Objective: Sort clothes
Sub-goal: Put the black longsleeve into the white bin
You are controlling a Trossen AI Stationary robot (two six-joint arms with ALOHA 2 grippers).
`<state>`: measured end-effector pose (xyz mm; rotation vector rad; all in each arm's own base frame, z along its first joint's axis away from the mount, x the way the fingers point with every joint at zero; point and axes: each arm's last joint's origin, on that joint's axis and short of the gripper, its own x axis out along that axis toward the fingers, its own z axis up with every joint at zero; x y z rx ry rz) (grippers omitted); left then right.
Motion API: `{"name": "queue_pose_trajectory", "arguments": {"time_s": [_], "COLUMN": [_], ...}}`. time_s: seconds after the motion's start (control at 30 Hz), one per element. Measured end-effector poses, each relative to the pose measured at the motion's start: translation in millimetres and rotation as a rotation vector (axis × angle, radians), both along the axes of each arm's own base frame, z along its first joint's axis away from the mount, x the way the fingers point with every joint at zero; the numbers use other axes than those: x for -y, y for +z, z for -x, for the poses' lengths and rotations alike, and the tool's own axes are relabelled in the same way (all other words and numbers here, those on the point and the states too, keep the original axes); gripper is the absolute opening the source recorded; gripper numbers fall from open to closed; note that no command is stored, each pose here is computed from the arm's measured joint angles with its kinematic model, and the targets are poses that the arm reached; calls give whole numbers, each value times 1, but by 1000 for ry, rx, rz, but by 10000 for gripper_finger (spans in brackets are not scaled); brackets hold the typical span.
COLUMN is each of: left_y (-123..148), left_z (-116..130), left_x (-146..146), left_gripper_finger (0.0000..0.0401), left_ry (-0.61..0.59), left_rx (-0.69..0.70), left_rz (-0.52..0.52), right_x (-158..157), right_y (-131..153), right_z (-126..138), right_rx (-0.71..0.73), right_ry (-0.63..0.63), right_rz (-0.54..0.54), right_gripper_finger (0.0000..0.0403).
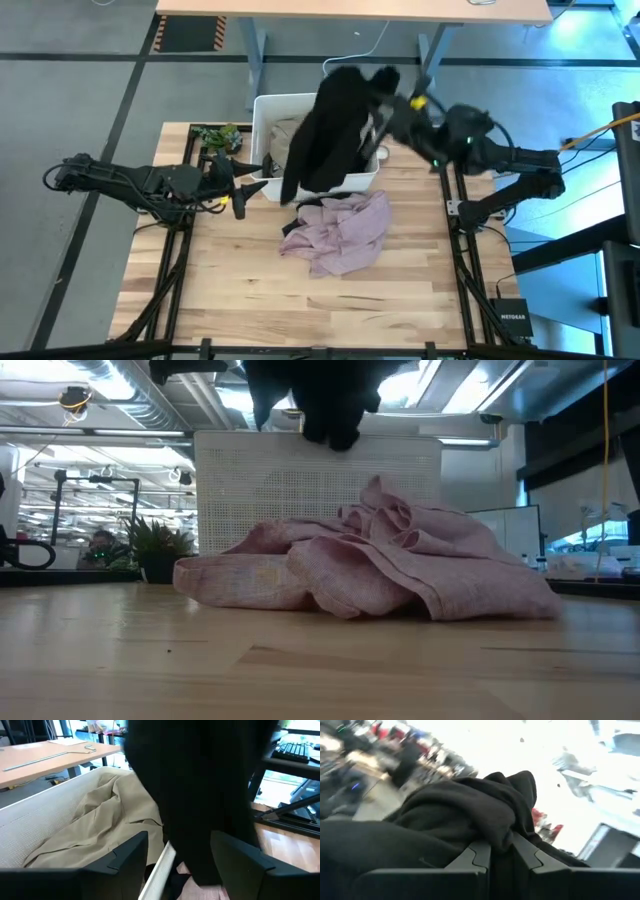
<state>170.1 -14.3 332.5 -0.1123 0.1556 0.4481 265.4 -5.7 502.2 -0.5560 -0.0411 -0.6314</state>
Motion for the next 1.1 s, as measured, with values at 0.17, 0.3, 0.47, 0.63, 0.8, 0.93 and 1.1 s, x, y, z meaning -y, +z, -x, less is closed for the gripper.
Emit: {"name": "queue_pose_trajectory", "arguments": {"time_s": [0.17, 0.3, 0.47, 0.63, 0.8, 0.93, 1.1], "left_y": [0, 0, 0, 0, 1, 1, 0], "left_z": [0, 0, 0, 0, 0, 0, 0], "left_x": [0, 0, 0, 0, 0, 0, 0], "left_gripper_finger": [209, 209, 209, 209, 209, 209, 209], "left_ry": [0, 0, -1, -3, -3, -3, -2], "left_rx": [0, -1, -3, -7, -2, -2, -10], "left_rz": [-1, -3, -6, -18, -16, -14, -12], "right_x": [45, 81, 107, 112, 115, 115, 110], "right_y": [7, -8, -45, -83, -111, -126, -122], "right_z": [0, -8, -31, -61, -79, -80, -64], "right_rx": [124, 67, -86, -233, -308, -387, -484], "right_ry": [-89, -213, -177, -33, 34, 13, -15], "right_rz": [6, -51, -212, -337, -486, -571, -551], "right_gripper_finger": [40, 41, 42, 49, 90, 143, 201]}}
